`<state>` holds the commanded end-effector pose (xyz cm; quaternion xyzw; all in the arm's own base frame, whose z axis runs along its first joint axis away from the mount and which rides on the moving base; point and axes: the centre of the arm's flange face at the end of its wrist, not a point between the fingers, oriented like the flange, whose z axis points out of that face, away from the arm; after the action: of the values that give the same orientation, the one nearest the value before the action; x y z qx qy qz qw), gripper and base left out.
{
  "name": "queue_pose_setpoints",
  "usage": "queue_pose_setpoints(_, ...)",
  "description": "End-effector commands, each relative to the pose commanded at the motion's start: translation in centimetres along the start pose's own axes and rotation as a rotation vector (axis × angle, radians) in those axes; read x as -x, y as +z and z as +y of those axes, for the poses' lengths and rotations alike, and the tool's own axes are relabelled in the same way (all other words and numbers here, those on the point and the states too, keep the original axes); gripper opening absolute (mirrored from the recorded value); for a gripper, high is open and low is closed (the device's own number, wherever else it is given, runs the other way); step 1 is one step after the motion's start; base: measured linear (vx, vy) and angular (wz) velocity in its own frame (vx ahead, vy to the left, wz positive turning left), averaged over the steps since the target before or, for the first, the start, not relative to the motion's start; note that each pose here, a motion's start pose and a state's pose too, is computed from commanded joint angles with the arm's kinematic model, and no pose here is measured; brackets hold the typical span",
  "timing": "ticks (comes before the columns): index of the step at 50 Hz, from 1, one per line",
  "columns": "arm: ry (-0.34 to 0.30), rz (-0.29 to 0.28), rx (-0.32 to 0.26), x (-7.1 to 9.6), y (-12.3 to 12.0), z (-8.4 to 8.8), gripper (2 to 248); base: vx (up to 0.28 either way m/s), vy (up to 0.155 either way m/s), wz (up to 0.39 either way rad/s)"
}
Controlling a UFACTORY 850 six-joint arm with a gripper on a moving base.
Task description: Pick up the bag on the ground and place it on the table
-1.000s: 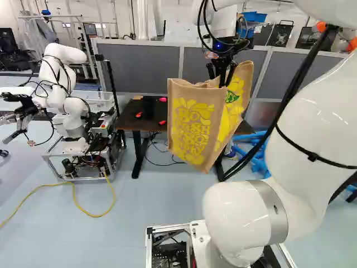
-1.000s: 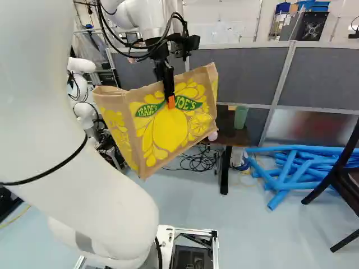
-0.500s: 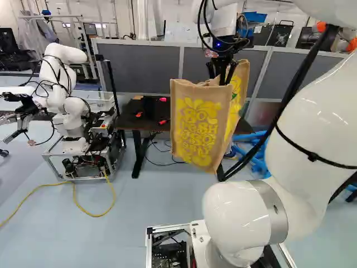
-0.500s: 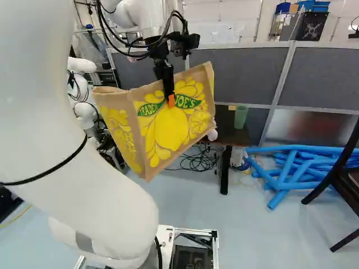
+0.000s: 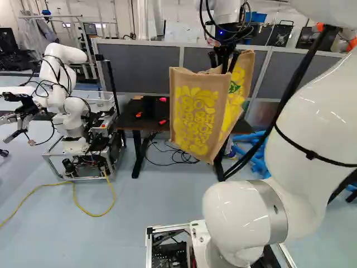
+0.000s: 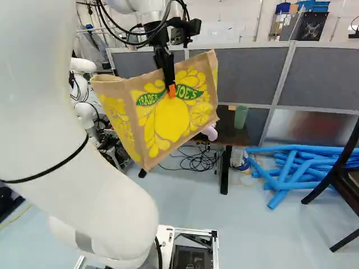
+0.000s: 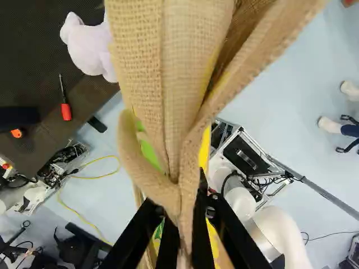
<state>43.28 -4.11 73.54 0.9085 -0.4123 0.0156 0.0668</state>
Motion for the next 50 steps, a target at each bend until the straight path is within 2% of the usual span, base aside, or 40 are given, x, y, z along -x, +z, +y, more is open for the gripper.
queue_pose_setpoints(31,0.042,-0.036,0.038,-1.8,-4.9,0.8,22,0.0,0.0,0.0)
queue_pose_setpoints(50,0.045,-0.039,0.041,-1.9,-5.3,0.9,22,0.014,-0.001,-0.003)
